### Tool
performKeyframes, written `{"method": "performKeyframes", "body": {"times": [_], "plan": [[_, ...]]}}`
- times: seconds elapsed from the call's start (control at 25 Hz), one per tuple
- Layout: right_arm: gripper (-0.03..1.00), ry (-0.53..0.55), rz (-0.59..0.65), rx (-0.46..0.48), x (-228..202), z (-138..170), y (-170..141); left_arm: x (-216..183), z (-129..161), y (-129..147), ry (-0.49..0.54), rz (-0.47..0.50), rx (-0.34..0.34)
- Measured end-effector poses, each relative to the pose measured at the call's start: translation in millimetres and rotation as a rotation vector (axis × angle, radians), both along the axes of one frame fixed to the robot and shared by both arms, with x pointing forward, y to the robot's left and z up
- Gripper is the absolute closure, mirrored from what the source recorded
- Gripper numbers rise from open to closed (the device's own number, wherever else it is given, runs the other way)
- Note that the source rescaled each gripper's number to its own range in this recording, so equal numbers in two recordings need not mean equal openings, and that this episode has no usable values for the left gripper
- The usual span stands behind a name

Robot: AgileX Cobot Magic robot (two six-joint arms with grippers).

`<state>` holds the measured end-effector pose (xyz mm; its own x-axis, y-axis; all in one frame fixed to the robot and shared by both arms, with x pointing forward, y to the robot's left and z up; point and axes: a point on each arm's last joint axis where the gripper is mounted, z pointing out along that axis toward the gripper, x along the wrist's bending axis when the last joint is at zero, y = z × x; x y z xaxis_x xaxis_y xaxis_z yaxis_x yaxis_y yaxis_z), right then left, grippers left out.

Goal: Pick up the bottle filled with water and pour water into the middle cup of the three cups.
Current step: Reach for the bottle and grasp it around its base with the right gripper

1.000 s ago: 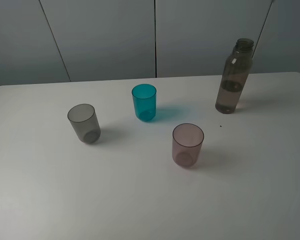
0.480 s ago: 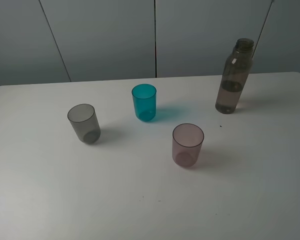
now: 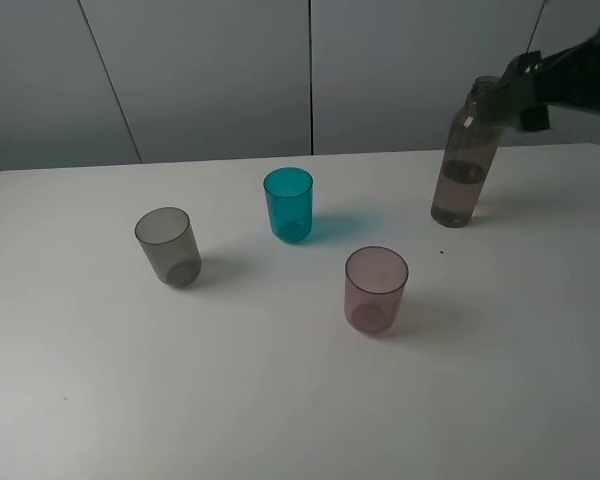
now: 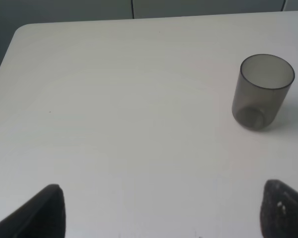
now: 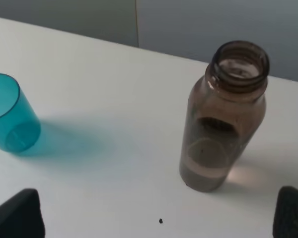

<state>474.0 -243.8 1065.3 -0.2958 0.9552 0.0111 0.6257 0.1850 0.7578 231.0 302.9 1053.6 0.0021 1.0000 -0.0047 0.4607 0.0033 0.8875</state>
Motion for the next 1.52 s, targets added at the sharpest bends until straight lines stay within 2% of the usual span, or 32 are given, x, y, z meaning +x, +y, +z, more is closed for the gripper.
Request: {"method": "performKeyframes", "body": {"times": [0.16, 0.36, 0.56, 0.72, 1.16, 1.52], "plan": [[-0.03, 0.014, -0.045, 0.01, 7, -40, -1, 0, 0, 0, 0.0, 0.0, 0.0], [-0.03, -0.042, -0.131, 0.008, 5, -91, -9, 0, 0, 0, 0.0, 0.0, 0.0], [-0.03, -0.034, -0.139, -0.039, 10, -125, -11, 0, 0, 0, 0.0, 0.0, 0.0], [-0.03, -0.052, -0.146, -0.036, 22, -147, -9, 0, 0, 0, 0.0, 0.0, 0.0], [-0.03, -0.2, -0.133, 0.024, 43, -190, -2, 0, 0, 0, 0.0, 0.0, 0.0], [-0.03, -0.351, -0.172, 0.064, 51, -203, -4, 0, 0, 0, 0.0, 0.001, -0.002]]}}
